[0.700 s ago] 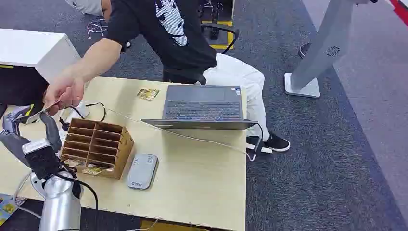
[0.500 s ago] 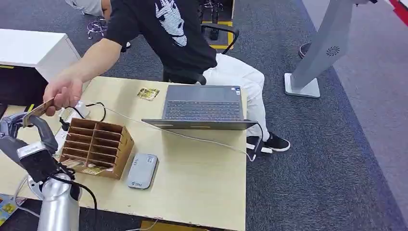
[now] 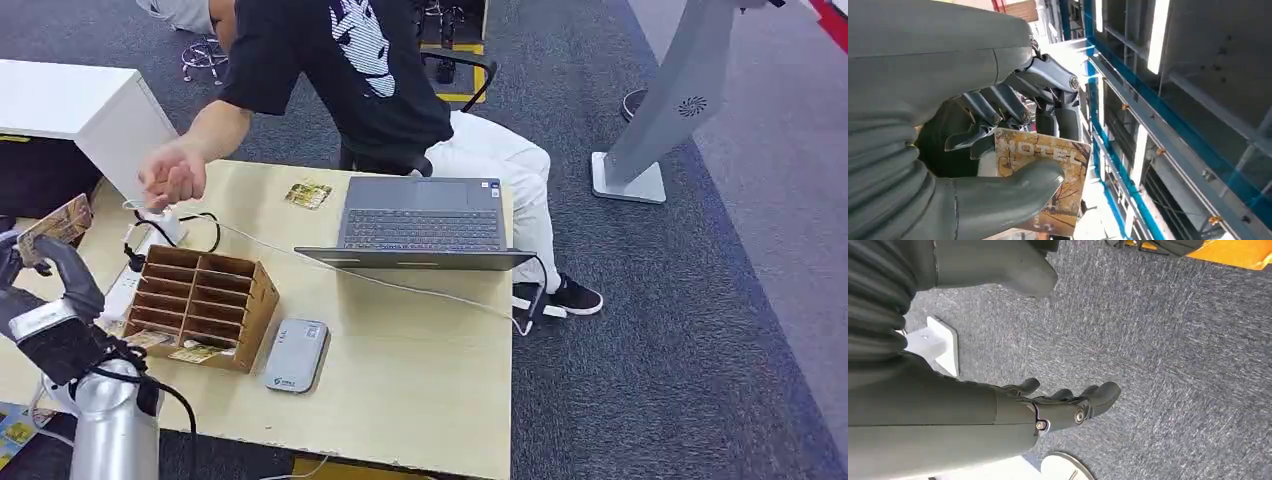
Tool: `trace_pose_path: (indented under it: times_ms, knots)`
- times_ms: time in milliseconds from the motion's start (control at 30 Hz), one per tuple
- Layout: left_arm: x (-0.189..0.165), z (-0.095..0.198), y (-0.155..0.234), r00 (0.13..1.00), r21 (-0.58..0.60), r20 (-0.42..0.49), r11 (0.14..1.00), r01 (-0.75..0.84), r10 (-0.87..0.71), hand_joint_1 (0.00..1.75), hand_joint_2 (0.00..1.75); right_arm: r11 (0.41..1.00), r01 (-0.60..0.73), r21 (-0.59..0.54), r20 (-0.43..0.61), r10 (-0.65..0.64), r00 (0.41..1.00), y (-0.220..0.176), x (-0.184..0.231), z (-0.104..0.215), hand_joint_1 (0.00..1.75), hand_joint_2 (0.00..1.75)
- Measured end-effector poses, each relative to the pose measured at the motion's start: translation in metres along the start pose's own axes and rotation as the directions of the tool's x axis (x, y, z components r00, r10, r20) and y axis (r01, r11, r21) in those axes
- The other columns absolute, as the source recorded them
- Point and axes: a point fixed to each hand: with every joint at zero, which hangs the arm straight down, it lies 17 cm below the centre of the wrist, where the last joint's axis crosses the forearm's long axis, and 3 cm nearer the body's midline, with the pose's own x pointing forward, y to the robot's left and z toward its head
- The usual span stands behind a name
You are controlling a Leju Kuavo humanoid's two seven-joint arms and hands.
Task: Pass the card to the sensor for recognition and then transmit it.
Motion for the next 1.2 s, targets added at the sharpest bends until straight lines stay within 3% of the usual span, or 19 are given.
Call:
trace_pose_path:
  times_ms: [167, 333, 667, 967, 1200]
  knots:
    - [0.022, 0.007, -0.015, 0.999, -0.041, 0.034, 0.998, -0.038, 0.04, 1.75, 1.75, 1.0, 0.006, -0.001, -0.004, -0.006, 1.0, 0.0, -0.001, 0.0, 0.0, 1.75]
    - [0.042, 0.032, -0.05, 0.994, -0.169, 0.033, 0.981, -0.1, 0.107, 1.75, 1.75, 1.0, 0.012, -0.007, -0.007, -0.012, 1.0, -0.002, -0.001, -0.001, 0.0, 1.75]
    - [0.082, 0.144, -0.141, 0.933, -0.449, -0.218, 0.82, -0.356, 0.286, 1.75, 1.75, 0.998, 0.063, -0.027, -0.017, -0.063, 0.998, -0.005, -0.005, -0.001, 0.0, 1.75]
    - [0.08, 0.198, -0.141, 0.889, -0.482, -0.362, 0.759, -0.437, 0.281, 1.75, 1.75, 0.995, 0.094, -0.034, -0.036, -0.095, 0.995, -0.004, -0.018, 0.0, 0.0, 1.75]
    - [0.076, 0.209, -0.135, 0.885, -0.485, -0.385, 0.758, -0.437, 0.263, 1.75, 1.75, 0.994, 0.104, -0.034, -0.045, -0.105, 0.993, -0.003, -0.022, 0.001, 0.0, 1.75]
